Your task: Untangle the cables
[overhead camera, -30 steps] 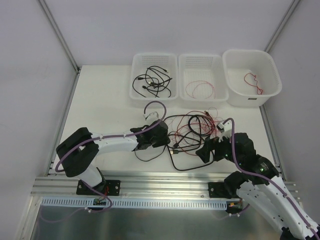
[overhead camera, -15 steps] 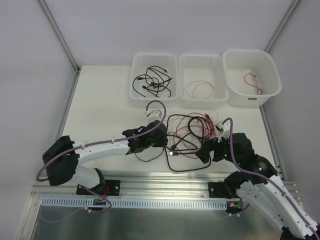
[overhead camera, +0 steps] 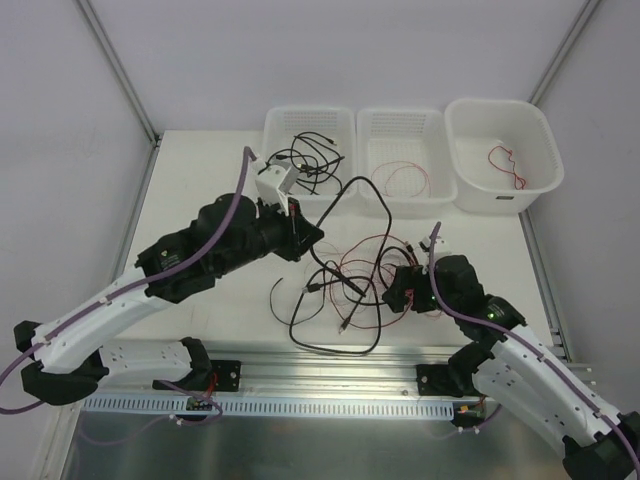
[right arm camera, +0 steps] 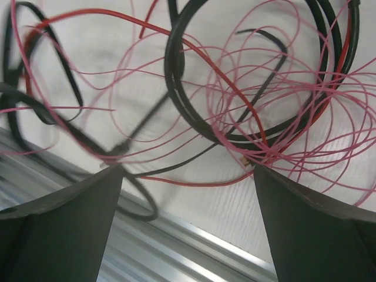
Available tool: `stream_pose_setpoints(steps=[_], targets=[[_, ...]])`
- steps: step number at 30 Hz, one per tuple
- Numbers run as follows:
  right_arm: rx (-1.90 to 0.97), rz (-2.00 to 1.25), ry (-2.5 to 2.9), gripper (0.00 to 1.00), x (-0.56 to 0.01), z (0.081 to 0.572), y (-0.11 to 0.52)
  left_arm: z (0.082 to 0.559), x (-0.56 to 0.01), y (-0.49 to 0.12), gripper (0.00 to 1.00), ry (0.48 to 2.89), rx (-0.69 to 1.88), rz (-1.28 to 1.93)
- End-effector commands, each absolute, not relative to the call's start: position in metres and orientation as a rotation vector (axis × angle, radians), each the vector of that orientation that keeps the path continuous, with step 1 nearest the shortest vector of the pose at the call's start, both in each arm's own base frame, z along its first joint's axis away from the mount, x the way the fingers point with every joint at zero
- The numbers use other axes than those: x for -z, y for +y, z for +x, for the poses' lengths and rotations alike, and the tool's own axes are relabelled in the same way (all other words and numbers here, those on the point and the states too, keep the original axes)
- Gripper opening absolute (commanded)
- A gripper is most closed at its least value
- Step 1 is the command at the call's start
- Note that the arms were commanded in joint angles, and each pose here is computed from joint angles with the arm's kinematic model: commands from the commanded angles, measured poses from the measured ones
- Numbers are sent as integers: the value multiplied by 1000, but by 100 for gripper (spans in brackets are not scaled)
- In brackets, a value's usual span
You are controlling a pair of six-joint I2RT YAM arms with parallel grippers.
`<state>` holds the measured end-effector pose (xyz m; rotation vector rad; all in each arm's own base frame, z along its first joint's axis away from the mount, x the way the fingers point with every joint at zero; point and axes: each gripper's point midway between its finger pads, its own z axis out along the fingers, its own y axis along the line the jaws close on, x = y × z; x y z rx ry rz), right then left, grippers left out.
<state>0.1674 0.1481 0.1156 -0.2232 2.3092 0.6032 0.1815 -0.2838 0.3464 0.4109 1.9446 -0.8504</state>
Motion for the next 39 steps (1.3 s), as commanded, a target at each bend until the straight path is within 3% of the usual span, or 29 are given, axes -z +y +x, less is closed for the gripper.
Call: stream_pose_setpoints(steps=[1,6,12,20,27,30,33,39], targets=[[-613,-132,2277,99,-108,183,155,162,-402,-277,0,1792,927,536],[-524,-52,2313,96,-88,185,141,158,-462,-260,0,1640,942,525],[-565,-81,2231,92,-118,182,140,143,-506,-246,0,1531,1017,511],[-708,-256,1982,95,-201,177,154,135,-505,-254,0,1542,1074,539],[-623,-168,1868,96,-238,214,153,132,-496,-259,0,1571,1104,548],[-720,-168,1775,94,-255,226,174,131,-494,-257,0,1576,1110,537],[-736,-143,1824,90,-236,241,187,130,-492,-255,0,1582,1114,528],[-775,-84,1793,70,-216,269,206,132,-485,-249,0,1587,1101,493]])
